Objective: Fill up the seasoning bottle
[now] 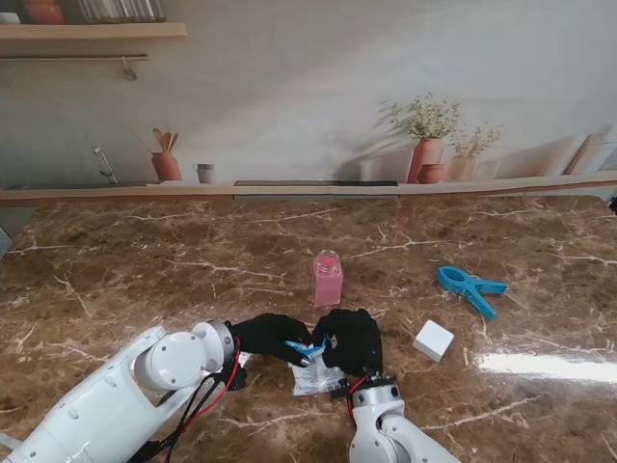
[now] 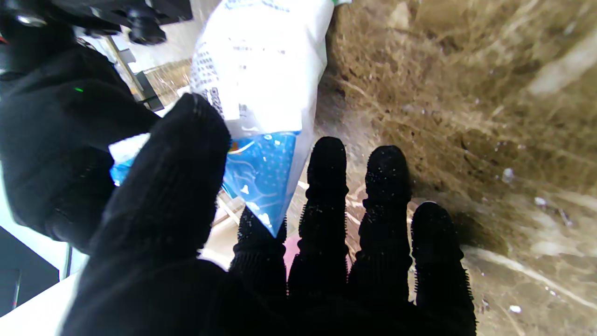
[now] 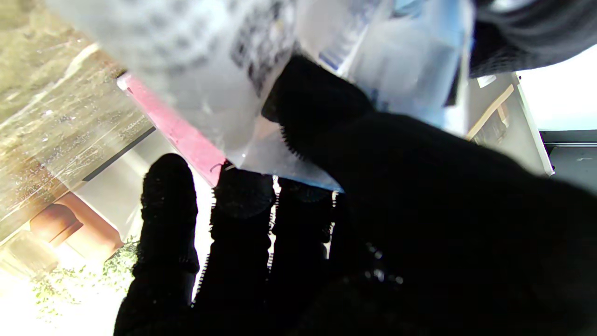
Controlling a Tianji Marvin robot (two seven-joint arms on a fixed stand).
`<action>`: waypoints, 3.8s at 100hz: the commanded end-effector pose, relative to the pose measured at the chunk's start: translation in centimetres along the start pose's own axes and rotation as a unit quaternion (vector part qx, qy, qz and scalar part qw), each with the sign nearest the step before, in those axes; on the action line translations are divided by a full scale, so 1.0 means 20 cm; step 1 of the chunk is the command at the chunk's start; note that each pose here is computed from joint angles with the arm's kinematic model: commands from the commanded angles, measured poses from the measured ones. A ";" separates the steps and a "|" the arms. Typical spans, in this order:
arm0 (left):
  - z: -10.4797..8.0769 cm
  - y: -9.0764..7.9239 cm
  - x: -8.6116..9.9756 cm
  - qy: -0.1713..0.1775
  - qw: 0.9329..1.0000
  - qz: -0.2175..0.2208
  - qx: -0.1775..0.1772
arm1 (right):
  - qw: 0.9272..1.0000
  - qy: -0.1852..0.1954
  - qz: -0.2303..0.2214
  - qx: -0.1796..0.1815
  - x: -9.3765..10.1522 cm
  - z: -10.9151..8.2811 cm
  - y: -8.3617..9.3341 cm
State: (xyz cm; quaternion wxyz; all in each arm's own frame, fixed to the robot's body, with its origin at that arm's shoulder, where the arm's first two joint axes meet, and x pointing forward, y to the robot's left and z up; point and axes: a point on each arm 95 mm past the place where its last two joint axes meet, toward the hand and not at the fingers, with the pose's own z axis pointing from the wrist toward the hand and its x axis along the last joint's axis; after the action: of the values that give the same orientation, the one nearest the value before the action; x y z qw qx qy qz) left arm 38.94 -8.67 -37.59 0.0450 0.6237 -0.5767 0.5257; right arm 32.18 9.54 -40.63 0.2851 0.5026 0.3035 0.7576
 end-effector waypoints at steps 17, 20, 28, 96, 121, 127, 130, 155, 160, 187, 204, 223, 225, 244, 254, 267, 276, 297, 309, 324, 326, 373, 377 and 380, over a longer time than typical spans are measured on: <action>0.01 0.12 -0.11 -0.020 1.000 -0.006 -0.012 | 1.000 0.000 0.009 0.030 -0.01 -0.01 0.03; 0.01 0.12 -0.11 -0.018 1.000 -0.004 -0.007 | 0.999 0.002 0.007 0.043 -0.02 -0.02 0.04; 0.02 0.12 -0.11 -0.014 1.000 0.001 0.004 | 0.996 0.009 0.002 0.083 -0.04 -0.03 0.07; 0.01 0.12 -0.07 0.036 0.998 0.040 0.039 | 0.977 -0.089 -0.005 0.191 0.10 -0.01 0.21; 0.02 0.12 -0.07 0.049 0.997 0.045 0.048 | 0.950 -0.117 -0.039 0.286 0.07 -0.03 0.18; 0.02 0.12 -0.08 0.053 0.996 0.045 0.050 | 0.948 -0.122 -0.043 0.291 0.06 -0.03 0.17; 0.02 0.12 -0.08 0.055 0.996 0.045 0.051 | 0.948 -0.123 -0.041 0.291 0.06 -0.03 0.16; 0.03 0.12 -0.08 0.063 0.995 0.050 0.056 | 0.940 -0.152 -0.005 0.306 0.03 -0.03 0.13; 0.03 0.12 -0.08 0.062 0.995 0.050 0.056 | 0.939 -0.151 -0.007 0.309 0.03 -0.03 0.13; 0.03 0.13 -0.08 0.060 0.995 0.049 0.055 | 0.941 -0.130 -0.032 0.310 0.02 -0.02 0.12; 0.02 0.12 -0.09 0.052 0.996 0.043 0.055 | 0.950 -0.117 -0.044 0.285 0.01 -0.02 0.10; -0.01 0.11 -0.12 0.048 0.997 -0.017 0.066 | 0.964 -0.107 -0.041 0.240 0.00 -0.02 0.08; -0.01 0.11 -0.12 0.047 0.996 -0.021 0.067 | 0.965 -0.105 -0.041 0.238 0.00 -0.02 0.08; 0.00 0.12 -0.13 0.044 0.996 -0.025 0.076 | 0.972 -0.100 -0.019 0.212 0.00 -0.02 0.07; 0.02 0.13 -0.14 0.045 0.994 -0.026 0.092 | 0.974 -0.104 -0.003 0.203 -0.01 -0.03 0.07; 0.03 0.13 -0.14 0.046 0.991 -0.015 0.128 | 0.975 -0.120 0.013 0.189 -0.03 -0.04 0.09; 0.03 0.13 -0.14 0.046 0.989 -0.014 0.137 | 0.973 -0.130 0.023 0.190 -0.06 -0.05 0.11; 0.04 0.13 -0.12 0.055 0.987 0.000 0.150 | 0.967 -0.134 0.031 0.213 -0.04 -0.06 0.16; 0.05 0.13 -0.10 0.063 0.988 0.007 0.144 | 0.969 -0.132 0.031 0.206 -0.01 -0.05 0.15; 0.05 0.14 -0.08 0.074 0.987 0.010 0.140 | 0.971 -0.123 0.021 0.203 0.03 -0.01 0.12; 0.05 0.14 -0.07 0.075 0.987 0.011 0.139 | 0.972 -0.122 0.019 0.202 0.03 -0.01 0.11; 0.04 0.14 -0.13 0.049 0.983 -0.024 0.174 | 0.982 -0.120 -0.004 0.146 -0.01 0.00 0.07; 0.03 0.14 -0.14 0.043 0.983 -0.026 0.176 | 0.983 -0.122 0.000 0.139 -0.01 -0.01 0.07; 0.03 0.15 -0.14 0.037 0.983 -0.027 0.177 | 0.982 -0.125 0.003 0.138 -0.02 -0.01 0.07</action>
State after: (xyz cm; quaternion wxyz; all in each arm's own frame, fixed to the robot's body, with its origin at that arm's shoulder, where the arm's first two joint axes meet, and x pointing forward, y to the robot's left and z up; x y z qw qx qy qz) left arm 37.84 -9.05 -40.62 -0.0160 0.6017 -0.4575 0.6545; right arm 32.36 8.58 -39.00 0.2525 0.6136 0.3663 0.6524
